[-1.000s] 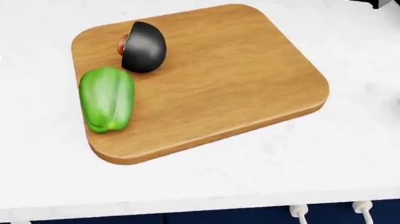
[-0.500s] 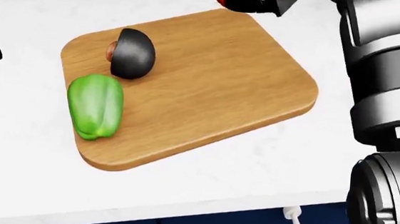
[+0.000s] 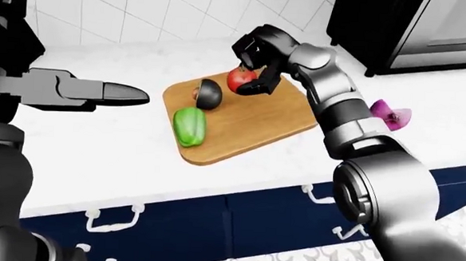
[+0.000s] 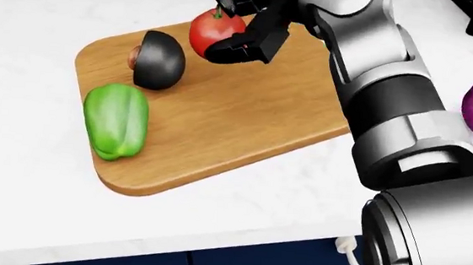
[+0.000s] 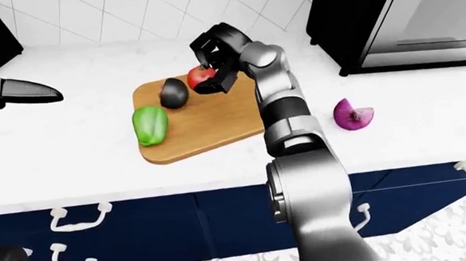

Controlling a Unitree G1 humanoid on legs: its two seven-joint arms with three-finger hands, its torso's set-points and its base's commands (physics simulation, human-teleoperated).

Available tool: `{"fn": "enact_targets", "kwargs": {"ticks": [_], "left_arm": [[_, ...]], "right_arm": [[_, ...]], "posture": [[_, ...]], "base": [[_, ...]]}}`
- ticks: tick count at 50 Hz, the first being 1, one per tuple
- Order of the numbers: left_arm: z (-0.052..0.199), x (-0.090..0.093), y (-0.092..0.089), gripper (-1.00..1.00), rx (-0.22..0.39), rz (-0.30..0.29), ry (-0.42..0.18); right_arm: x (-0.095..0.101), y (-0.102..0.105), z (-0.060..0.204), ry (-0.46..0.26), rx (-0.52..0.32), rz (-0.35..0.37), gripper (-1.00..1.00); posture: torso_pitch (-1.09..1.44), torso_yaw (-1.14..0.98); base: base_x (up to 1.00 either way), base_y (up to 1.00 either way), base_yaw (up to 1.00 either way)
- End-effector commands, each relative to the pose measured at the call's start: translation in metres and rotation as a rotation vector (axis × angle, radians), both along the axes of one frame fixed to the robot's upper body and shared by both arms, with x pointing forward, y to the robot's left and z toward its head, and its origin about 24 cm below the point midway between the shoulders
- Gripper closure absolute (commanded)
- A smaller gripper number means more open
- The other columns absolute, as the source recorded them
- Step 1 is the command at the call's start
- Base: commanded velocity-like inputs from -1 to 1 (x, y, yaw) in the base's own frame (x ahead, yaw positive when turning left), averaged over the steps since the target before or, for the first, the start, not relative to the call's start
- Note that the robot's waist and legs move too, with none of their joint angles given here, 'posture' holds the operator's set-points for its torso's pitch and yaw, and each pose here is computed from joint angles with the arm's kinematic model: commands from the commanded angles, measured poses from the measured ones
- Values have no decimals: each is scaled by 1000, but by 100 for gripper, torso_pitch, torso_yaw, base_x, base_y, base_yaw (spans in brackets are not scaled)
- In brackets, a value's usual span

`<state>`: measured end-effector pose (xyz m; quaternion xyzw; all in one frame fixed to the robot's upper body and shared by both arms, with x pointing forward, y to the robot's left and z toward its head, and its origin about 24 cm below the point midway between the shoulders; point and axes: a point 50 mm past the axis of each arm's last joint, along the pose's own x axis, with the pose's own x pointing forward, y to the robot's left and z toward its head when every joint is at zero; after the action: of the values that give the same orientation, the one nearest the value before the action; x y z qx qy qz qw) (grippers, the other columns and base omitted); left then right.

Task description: Place the avocado, onion, tomato and bell pepper on the cutting board.

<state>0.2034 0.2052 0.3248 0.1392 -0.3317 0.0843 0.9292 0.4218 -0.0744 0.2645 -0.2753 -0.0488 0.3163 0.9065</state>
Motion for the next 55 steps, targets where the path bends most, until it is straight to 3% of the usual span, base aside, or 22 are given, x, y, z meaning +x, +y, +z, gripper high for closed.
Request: {"fn": "enact_targets", "kwargs": {"ticks": [1,18,19,20,29,34,38,44,45,50,54,55], "left_arm": [[7,-6,0,-100,11,8,-62],[4,-5,0,-100,13,12,-54],[3,-4,0,-100,13,12,-53],[4,-4,0,-100,13,12,-53],[5,-4,0,-100,13,10,-55],[6,-5,1,-100,13,10,-58],[6,-5,1,-100,14,11,-60],[5,-6,0,-100,16,12,-61],[5,-5,-1,-100,18,10,-60],[4,-5,-3,-100,18,8,-58],[4,-6,-4,-100,20,6,-58],[4,-6,-4,-100,22,7,-60]], "right_arm": [[-5,5,30,-113,29,27,100],[-3,7,16,-89,10,33,100],[-3,7,17,-90,16,24,48],[-3,7,18,-88,16,24,-100],[-4,3,35,-122,17,15,-100],[-10,-12,75,-194,-21,-23,-100],[-19,-38,112,-265,-160,-118,-100],[-38,-79,143,-291,-296,-234,-100],[-43,-91,150,-296,-316,-281,-100],[-68,-133,160,-270,-397,-399,-100],[-84,-153,155,-231,-468,-447,-100],[-92,-160,154,-215,-528,-466,-100]], "posture": [[0,0],[0,0],[0,0],[0,0],[0,0],[0,0],[0,0],[0,0],[0,0],[0,0],[0,0],[0,0]], "base": [[0,0,0],[0,0,0],[0,0,0],[0,0,0],[0,0,0],[0,0,0],[0,0,0],[0,0,0],[0,0,0],[0,0,0],[0,0,0],[0,0,0]]}}
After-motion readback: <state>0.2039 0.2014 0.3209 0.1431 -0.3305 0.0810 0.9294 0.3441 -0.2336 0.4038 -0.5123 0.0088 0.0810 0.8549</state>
